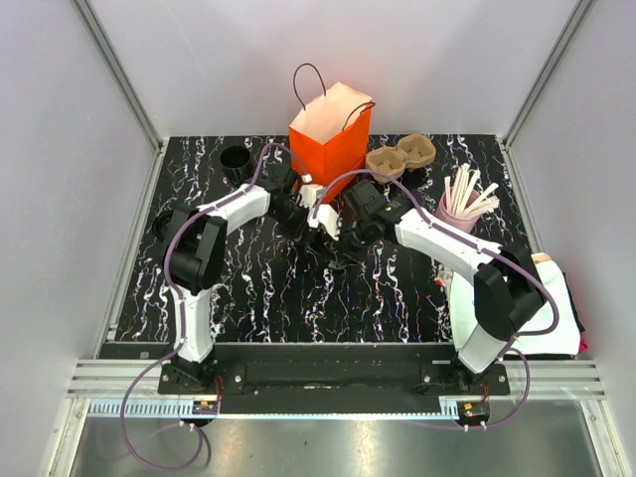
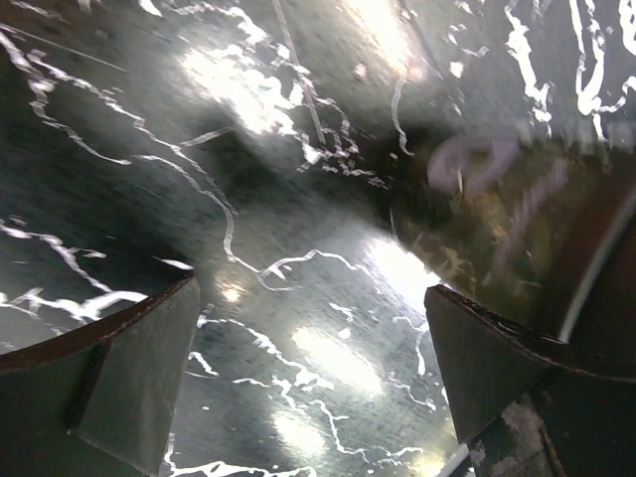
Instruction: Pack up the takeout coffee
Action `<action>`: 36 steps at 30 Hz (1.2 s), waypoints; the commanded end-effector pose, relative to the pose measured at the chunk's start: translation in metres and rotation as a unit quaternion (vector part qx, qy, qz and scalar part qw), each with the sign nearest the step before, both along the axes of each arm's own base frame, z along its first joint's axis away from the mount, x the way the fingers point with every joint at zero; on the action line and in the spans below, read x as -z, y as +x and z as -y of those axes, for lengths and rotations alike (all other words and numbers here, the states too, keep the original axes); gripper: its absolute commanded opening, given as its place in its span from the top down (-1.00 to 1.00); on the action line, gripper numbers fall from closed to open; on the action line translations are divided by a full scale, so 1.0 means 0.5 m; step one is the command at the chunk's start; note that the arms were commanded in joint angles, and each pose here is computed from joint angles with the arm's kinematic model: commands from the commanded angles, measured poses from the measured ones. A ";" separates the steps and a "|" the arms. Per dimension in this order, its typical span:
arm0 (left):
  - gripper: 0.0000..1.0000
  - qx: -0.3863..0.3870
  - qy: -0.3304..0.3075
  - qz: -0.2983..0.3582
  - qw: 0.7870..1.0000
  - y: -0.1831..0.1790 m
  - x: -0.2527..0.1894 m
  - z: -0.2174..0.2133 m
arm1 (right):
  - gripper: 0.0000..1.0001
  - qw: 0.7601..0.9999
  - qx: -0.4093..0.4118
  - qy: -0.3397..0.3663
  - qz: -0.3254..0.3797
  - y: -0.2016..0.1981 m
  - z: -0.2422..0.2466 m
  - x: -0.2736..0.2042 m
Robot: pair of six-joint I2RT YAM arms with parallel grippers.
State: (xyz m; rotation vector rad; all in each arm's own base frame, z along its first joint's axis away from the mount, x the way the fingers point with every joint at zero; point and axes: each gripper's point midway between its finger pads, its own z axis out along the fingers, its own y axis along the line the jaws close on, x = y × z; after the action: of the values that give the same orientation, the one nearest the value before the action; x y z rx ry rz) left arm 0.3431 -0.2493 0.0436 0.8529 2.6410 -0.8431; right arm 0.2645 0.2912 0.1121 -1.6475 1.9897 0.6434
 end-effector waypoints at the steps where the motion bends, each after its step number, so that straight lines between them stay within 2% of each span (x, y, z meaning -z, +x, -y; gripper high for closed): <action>1: -0.98 0.033 -0.049 0.037 0.998 -0.011 -0.070 0.037 | 0.55 0.999 0.021 0.006 0.049 0.038 0.027 -0.032; 15: -0.98 0.092 -0.088 0.018 0.992 -0.072 -0.089 0.099 | 0.56 0.992 0.094 -0.002 0.085 0.120 0.126 -0.052; 23: -0.98 0.131 -0.164 0.011 0.978 -0.100 -0.144 0.137 | 0.56 0.984 0.136 0.015 0.110 0.158 0.160 -0.094; 27: -0.98 0.147 -0.201 0.015 0.968 -0.111 -0.180 0.149 | 0.36 0.979 0.179 0.046 0.090 0.161 0.145 -0.121; 30: -0.98 0.155 -0.222 0.044 0.962 -0.111 -0.225 0.141 | 0.26 0.970 0.224 0.077 0.059 0.160 0.128 -0.149; 34: -0.98 0.122 -0.240 0.093 0.959 -0.079 -0.295 0.079 | 0.17 0.964 0.239 0.085 0.075 0.137 0.087 -0.180; 36: -0.98 0.103 -0.235 0.102 0.961 -0.068 -0.298 0.047 | 0.07 0.962 0.247 0.078 0.088 0.121 0.053 -0.188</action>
State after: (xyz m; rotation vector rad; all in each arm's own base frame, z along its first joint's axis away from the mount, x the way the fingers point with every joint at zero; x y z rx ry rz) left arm 0.2929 -0.3001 0.1473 1.0649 2.2365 -1.3201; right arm 0.3286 0.2289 0.1540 -1.1329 2.1490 0.4705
